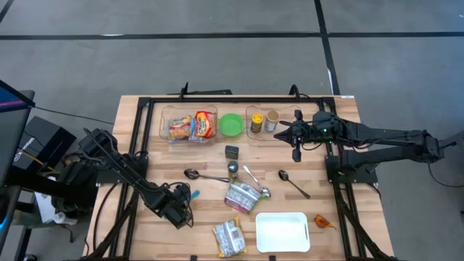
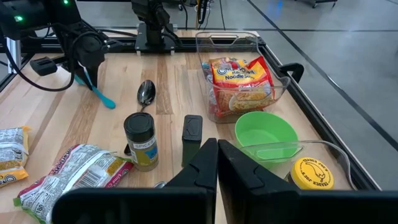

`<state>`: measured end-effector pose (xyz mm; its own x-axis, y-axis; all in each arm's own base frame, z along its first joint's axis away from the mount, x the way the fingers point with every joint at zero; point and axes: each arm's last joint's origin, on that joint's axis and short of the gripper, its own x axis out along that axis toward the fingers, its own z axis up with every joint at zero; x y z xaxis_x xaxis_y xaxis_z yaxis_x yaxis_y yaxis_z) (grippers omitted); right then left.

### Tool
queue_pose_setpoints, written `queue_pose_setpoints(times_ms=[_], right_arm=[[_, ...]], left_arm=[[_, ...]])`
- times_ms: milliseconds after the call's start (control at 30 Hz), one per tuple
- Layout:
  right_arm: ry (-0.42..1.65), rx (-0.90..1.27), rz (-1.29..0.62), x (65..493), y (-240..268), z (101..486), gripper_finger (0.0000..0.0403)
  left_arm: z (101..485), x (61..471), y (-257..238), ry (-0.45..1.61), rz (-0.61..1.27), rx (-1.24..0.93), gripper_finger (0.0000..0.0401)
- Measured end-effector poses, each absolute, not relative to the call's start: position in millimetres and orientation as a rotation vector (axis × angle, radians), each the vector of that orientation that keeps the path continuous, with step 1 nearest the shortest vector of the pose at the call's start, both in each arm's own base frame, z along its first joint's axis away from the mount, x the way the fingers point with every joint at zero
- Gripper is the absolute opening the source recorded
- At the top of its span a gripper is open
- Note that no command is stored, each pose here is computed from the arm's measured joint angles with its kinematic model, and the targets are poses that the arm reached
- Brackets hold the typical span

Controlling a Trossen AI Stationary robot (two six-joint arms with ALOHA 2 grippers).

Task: Pick & Place Food Item
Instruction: Put the blue spoon in the white bin

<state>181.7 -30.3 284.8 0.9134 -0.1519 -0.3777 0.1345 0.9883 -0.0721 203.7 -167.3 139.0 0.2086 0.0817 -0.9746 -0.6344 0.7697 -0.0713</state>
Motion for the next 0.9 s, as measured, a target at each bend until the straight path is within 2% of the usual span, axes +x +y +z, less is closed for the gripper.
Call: queue_pose_setpoints(times_ms=[533,800,900], right_arm=[[0.392,-0.045,-0.148,181.7,-30.3,284.9,0.0005],[0.393,-0.045,-0.148,181.7,-30.3,284.8,0.0005],[0.393,-0.045,-0.148,181.7,-30.3,284.8,0.0005]], left_arm=[[139.1,204.3,-167.6,1.264,0.529,-0.524,0.0028],[139.2,205.2,-166.8,1.26,0.531,-0.523,0.0082],[139.1,204.9,-167.1,1.274,0.526,-0.531,0.0089]])
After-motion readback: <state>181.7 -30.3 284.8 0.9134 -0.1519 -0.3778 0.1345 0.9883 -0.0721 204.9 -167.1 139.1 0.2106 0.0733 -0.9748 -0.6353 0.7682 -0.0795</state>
